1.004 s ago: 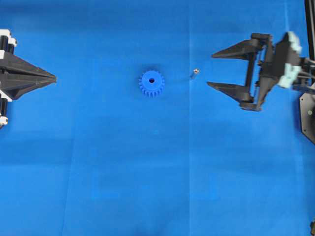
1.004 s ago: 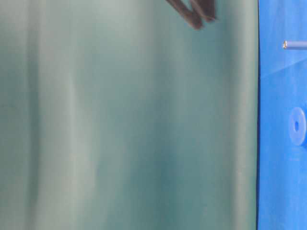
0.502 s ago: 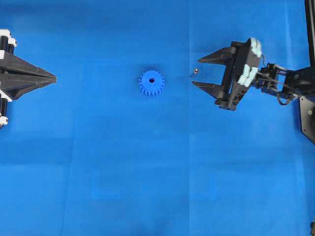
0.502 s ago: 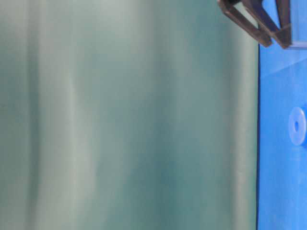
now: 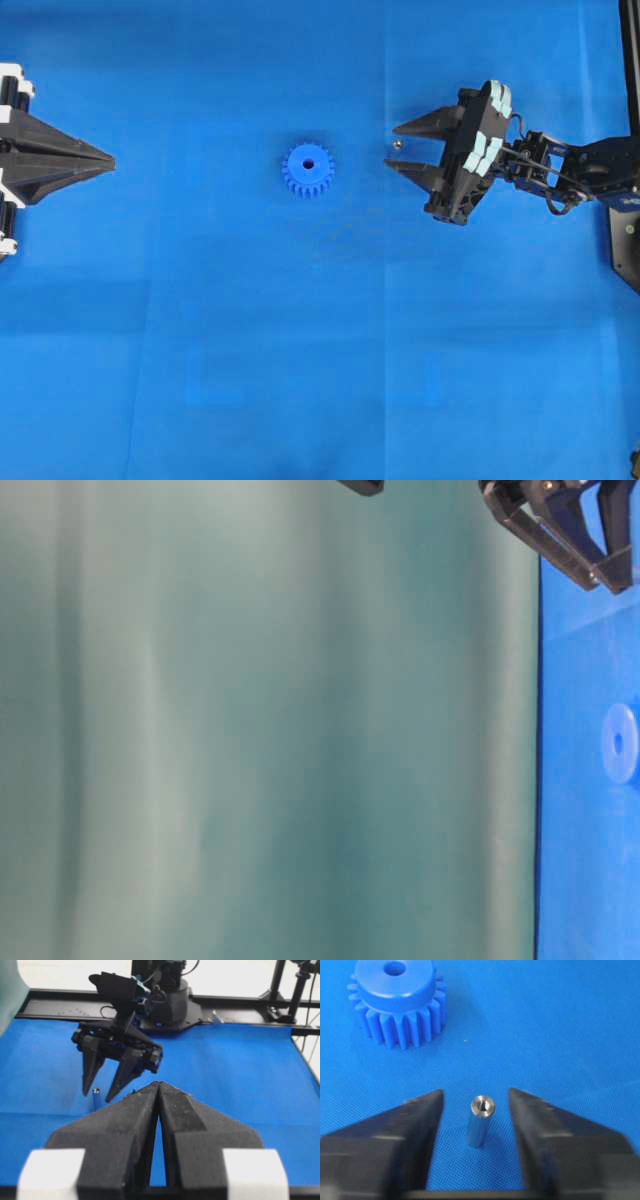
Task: Insert the shaft placed at a random location into the center hole of the small gear at another random location.
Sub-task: 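Close the right gripper around the upright silver shaft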
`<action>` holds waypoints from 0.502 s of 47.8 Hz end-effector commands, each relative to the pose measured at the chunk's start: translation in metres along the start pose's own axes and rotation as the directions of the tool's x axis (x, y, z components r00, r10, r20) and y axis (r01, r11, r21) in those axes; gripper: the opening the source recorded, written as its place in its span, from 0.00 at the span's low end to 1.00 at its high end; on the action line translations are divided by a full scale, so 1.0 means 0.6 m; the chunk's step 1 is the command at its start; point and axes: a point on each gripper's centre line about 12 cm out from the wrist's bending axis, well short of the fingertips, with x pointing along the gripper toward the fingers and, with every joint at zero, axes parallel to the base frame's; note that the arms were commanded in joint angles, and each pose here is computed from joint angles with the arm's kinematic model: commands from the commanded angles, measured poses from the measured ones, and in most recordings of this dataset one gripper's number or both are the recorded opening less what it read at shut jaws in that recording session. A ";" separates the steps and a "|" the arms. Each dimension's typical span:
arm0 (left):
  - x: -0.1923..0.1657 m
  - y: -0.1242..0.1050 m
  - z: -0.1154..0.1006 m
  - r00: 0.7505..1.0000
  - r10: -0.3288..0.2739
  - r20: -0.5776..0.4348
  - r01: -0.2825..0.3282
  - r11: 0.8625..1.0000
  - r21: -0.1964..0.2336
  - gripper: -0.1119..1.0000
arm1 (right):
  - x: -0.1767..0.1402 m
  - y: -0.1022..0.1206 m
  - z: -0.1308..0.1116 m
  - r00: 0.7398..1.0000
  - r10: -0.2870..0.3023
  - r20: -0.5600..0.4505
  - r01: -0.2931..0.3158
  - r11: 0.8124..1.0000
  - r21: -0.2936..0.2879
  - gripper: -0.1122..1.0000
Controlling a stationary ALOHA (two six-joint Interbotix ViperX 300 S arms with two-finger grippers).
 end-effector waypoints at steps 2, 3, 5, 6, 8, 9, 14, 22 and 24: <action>0.002 0.000 0.005 1.000 0.001 0.009 -0.001 1.000 0.000 0.10 | 0.000 0.005 0.009 1.000 0.009 0.025 -0.009 1.000 0.001 0.25; 0.002 0.001 0.005 1.000 0.003 0.009 -0.003 1.000 0.000 0.10 | 0.000 0.005 0.009 1.000 0.009 0.027 -0.009 1.000 0.001 0.21; 0.002 0.001 0.005 1.000 0.003 0.009 -0.003 1.000 0.000 0.10 | 0.000 0.005 0.009 1.000 0.009 0.027 -0.009 1.000 0.001 0.15; 0.002 0.000 0.005 1.000 0.001 0.009 -0.001 1.000 0.002 0.10 | 0.000 0.005 0.009 1.000 0.009 0.025 -0.009 1.000 0.001 0.13; 0.002 0.001 0.005 1.000 0.003 0.009 -0.003 1.000 0.000 0.10 | 0.000 0.005 0.009 1.000 0.009 0.027 -0.009 1.000 0.001 0.13; 0.002 0.001 0.005 1.000 0.003 0.009 -0.003 1.000 0.000 0.10 | 0.000 0.005 0.009 1.000 0.008 0.025 -0.008 1.000 0.002 0.13; 0.002 0.000 0.004 1.000 0.001 0.008 -0.001 1.000 0.000 0.10 | 0.001 0.005 0.011 1.000 0.008 0.027 -0.008 1.000 0.004 0.13; 0.001 0.000 0.003 1.000 0.001 0.006 -0.001 1.000 0.000 0.10 | -0.005 0.009 0.036 0.999 0.016 0.050 -0.017 1.000 0.014 0.13; 0.001 0.000 0.003 1.000 0.001 0.006 -0.001 1.000 0.000 0.10 | -0.009 0.011 0.047 0.998 0.021 0.058 -0.022 1.000 0.017 0.13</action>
